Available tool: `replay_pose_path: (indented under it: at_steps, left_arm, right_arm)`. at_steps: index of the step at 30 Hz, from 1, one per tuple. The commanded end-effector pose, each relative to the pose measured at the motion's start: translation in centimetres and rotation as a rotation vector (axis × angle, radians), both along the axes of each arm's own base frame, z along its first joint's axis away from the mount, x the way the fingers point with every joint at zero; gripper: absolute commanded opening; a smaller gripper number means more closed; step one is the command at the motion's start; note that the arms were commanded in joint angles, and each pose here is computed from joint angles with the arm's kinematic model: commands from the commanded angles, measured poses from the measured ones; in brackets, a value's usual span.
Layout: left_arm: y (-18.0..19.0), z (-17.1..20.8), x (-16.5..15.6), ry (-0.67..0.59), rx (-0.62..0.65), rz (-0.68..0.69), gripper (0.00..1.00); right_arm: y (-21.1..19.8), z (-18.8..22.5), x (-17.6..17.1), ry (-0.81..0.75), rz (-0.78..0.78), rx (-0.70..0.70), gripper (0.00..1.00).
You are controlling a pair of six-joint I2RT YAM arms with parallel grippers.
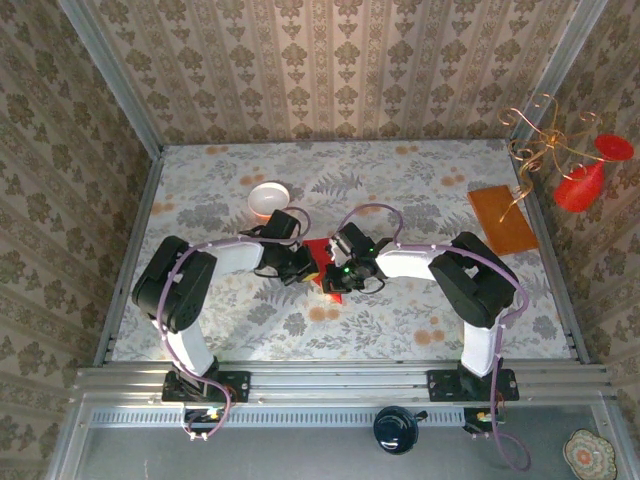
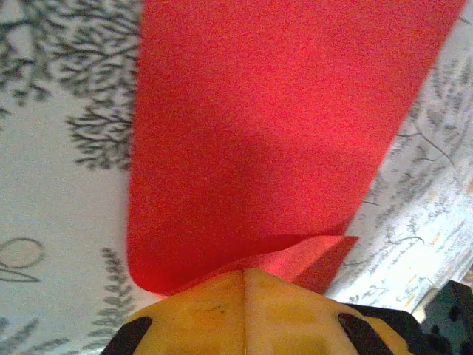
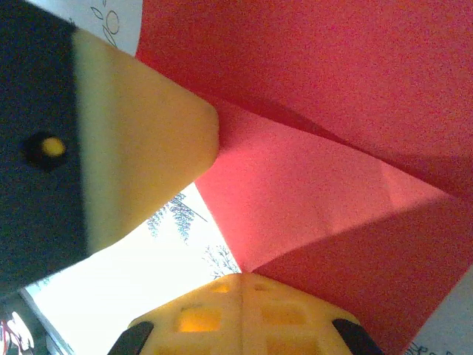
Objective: Fold a paper plane with a square sheet of paper (pick it up from the middle)
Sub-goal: Third fold the triangle at the center of the table.
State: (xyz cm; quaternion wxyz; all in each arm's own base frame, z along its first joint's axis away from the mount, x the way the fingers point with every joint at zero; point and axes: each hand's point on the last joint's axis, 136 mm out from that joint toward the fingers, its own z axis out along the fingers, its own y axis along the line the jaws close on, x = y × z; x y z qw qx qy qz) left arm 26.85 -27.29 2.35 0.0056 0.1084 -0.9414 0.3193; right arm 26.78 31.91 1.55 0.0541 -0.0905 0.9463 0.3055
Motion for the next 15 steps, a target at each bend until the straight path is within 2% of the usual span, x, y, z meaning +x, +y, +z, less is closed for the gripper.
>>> replay_pose_path:
  at_steps: [1,15]
  left_arm:
    - [1.2,-1.5,-0.5,0.034,0.054,0.001,0.09]
    - [3.3,-4.2,-1.9,0.087,0.142,0.017,0.07]
  right_arm:
    - [-1.1,-1.8,-0.9,0.069,-0.022,-0.05,0.06]
    - [-0.4,1.9,-0.4,0.016,0.004,0.017,0.06]
